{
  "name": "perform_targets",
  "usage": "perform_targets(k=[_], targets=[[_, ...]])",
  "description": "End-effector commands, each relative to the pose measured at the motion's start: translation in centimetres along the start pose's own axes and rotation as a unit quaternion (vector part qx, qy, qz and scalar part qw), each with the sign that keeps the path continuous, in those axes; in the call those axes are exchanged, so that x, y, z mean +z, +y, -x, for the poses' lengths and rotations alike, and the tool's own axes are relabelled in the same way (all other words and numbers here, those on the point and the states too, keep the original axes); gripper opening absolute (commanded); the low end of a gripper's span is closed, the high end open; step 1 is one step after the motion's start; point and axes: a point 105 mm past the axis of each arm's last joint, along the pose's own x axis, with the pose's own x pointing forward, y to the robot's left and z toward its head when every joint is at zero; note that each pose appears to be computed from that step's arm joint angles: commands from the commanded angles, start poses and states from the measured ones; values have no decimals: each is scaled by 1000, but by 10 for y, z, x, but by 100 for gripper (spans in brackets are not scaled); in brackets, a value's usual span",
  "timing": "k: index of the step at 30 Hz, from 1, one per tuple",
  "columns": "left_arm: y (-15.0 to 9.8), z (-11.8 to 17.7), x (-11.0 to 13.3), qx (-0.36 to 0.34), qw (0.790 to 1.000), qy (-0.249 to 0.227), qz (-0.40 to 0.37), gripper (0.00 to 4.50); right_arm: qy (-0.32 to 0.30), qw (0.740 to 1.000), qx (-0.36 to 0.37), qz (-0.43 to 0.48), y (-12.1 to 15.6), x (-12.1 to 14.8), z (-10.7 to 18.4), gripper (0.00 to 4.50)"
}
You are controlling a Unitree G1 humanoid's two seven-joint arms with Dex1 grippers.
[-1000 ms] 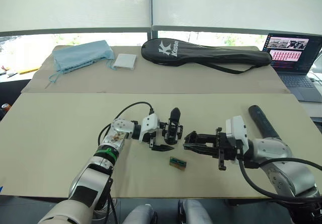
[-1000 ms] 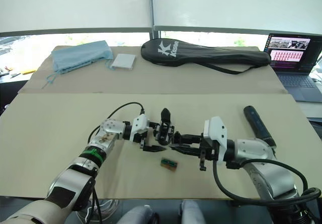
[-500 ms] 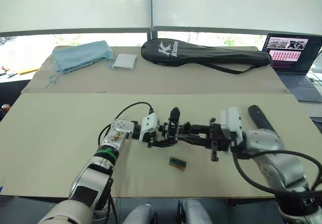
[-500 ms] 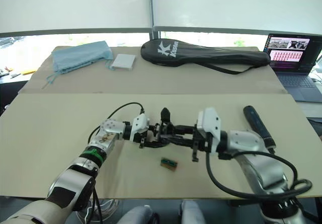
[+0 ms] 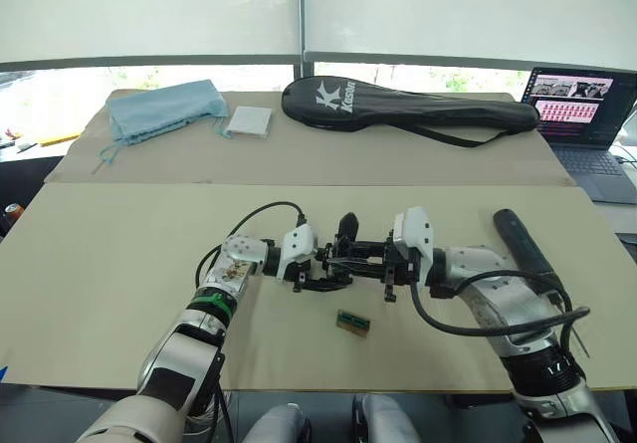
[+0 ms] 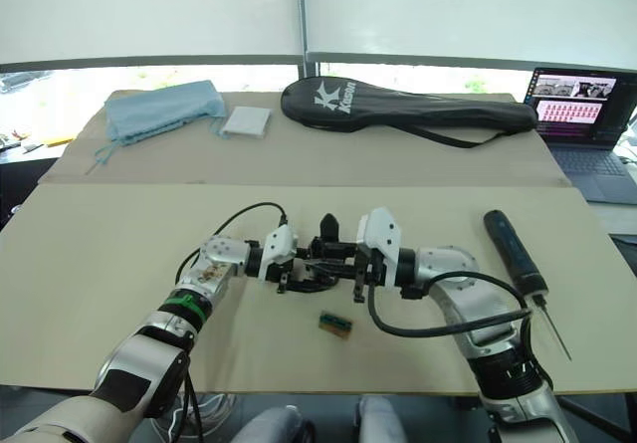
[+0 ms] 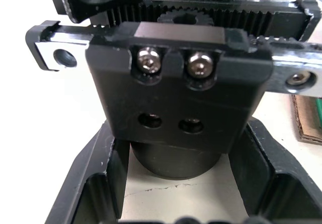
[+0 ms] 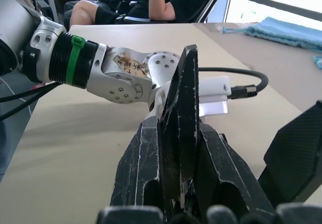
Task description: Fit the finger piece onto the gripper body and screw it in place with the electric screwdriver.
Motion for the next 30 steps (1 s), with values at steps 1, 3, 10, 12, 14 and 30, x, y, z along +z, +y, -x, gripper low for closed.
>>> perform_targets(k=[1, 3, 10, 12, 14, 30], targets=[[-6, -1, -7, -10, 1000, 15, 7, 228, -19, 999, 12, 29, 0, 14, -2, 41], [-7, -1, -8, -11, 1000, 17, 8, 228, -15, 999, 17, 26, 0, 12, -2, 41], [-8, 1, -10, -10, 1000, 19, 10, 228, -9, 1000, 20, 19, 0, 6, -4, 41], [-8, 1, -10, -10, 1000, 20, 11, 228, -5, 1000, 19, 17, -1, 4, -5, 41], [-9, 1, -11, -10, 1000, 21, 12, 228, -4, 1000, 17, 16, -2, 3, -7, 41], [-8, 2, -11, -7, 1000, 26, 14, 228, 21, 999, 30, -14, 0, -9, -6, 41]])
